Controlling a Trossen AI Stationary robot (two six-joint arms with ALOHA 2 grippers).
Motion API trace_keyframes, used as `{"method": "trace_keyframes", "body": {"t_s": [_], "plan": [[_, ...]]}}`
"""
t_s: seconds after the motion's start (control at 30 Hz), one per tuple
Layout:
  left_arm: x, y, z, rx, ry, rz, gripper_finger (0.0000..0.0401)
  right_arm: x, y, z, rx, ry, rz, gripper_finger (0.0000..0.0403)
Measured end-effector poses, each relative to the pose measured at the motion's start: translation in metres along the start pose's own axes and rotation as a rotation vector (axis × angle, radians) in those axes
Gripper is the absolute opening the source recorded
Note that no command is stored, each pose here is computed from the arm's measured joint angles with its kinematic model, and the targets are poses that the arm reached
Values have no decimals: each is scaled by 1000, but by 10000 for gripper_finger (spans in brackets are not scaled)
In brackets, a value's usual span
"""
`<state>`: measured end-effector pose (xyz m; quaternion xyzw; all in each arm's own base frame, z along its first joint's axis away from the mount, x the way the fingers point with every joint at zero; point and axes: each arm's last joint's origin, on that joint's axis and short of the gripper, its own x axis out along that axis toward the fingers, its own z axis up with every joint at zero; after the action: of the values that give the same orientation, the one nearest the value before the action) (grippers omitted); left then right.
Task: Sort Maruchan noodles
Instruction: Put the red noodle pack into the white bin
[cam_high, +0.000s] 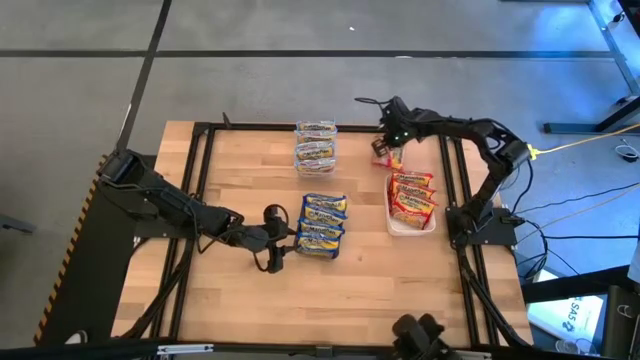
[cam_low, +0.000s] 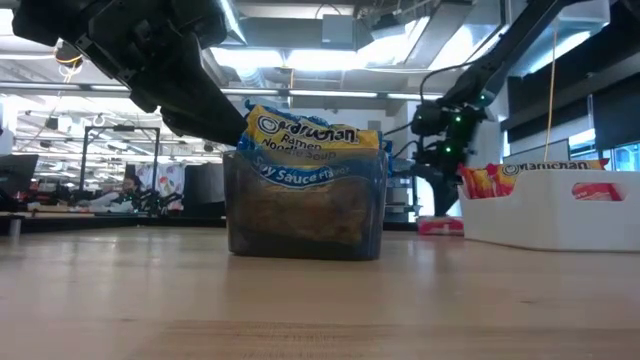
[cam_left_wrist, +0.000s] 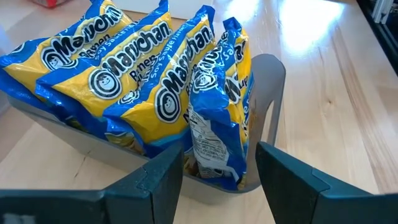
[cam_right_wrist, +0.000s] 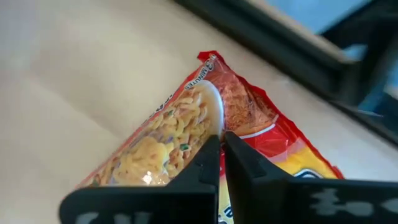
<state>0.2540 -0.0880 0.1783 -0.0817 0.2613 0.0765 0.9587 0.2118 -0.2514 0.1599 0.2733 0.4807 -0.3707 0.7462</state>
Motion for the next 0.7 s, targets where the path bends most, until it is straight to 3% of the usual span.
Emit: {"method": "trace_keyframes", "body": {"t_s": [0.4, 0.7], "plan": [[-1, -1, -1, -5, 2, -7, 195, 11, 76, -6, -189, -60, 146, 1], [-3, -6, -2, 4, 5, -24, 195, 6, 131, -38, -324, 31, 160, 1]]}}
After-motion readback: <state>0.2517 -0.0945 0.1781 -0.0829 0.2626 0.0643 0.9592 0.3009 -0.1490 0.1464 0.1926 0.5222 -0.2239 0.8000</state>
